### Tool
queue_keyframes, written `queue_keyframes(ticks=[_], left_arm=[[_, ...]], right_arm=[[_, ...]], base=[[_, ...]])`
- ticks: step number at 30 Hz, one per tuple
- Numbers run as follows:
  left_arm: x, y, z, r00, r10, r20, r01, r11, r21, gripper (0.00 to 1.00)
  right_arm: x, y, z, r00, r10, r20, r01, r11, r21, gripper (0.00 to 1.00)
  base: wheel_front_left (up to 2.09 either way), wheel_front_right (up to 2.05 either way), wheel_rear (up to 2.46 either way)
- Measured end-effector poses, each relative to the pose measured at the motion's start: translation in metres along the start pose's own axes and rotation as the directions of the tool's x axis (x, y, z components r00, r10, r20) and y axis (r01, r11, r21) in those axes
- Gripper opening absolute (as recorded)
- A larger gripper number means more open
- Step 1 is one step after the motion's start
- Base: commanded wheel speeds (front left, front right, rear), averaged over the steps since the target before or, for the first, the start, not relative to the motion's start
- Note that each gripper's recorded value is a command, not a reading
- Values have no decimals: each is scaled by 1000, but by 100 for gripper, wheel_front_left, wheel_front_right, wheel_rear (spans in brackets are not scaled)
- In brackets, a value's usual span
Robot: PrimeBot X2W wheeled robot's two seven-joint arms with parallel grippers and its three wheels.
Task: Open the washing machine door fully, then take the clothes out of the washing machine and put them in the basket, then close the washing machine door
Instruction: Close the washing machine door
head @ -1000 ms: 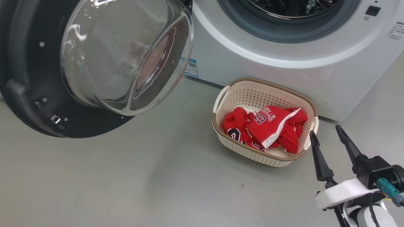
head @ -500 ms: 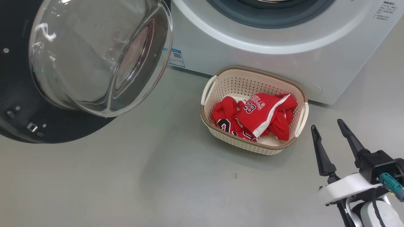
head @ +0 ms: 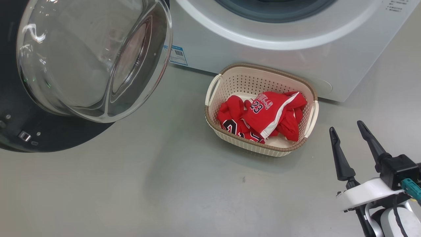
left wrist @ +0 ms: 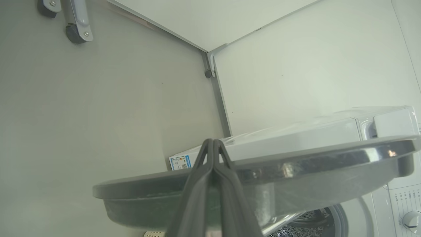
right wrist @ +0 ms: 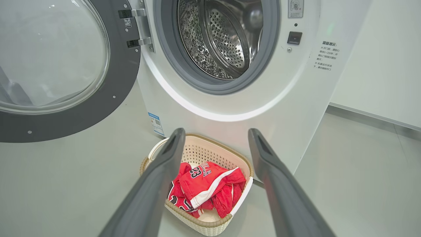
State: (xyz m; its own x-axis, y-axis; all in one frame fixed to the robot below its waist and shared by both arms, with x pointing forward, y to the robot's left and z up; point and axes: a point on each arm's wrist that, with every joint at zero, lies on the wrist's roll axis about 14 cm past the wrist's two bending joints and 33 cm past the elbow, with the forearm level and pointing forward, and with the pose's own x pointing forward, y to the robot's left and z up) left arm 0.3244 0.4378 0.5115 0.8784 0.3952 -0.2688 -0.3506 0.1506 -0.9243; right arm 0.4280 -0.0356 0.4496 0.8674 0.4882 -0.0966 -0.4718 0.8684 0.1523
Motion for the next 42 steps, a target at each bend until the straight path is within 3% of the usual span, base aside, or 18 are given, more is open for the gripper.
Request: queue_keyframes(ticks=[30, 42], left_arm=[[-8, 2, -54, 950, -83, -300, 92, 996, 17, 0], [-20, -16, -91, 880, -152, -450, 181, 983, 21, 0]], right_arm=[[15, 6, -3, 999, 40, -8, -40, 999, 3, 100], [16, 11, 3, 999, 51, 7, -51, 999, -2, 100]], base=[[0, 0, 0], [0, 0, 0]])
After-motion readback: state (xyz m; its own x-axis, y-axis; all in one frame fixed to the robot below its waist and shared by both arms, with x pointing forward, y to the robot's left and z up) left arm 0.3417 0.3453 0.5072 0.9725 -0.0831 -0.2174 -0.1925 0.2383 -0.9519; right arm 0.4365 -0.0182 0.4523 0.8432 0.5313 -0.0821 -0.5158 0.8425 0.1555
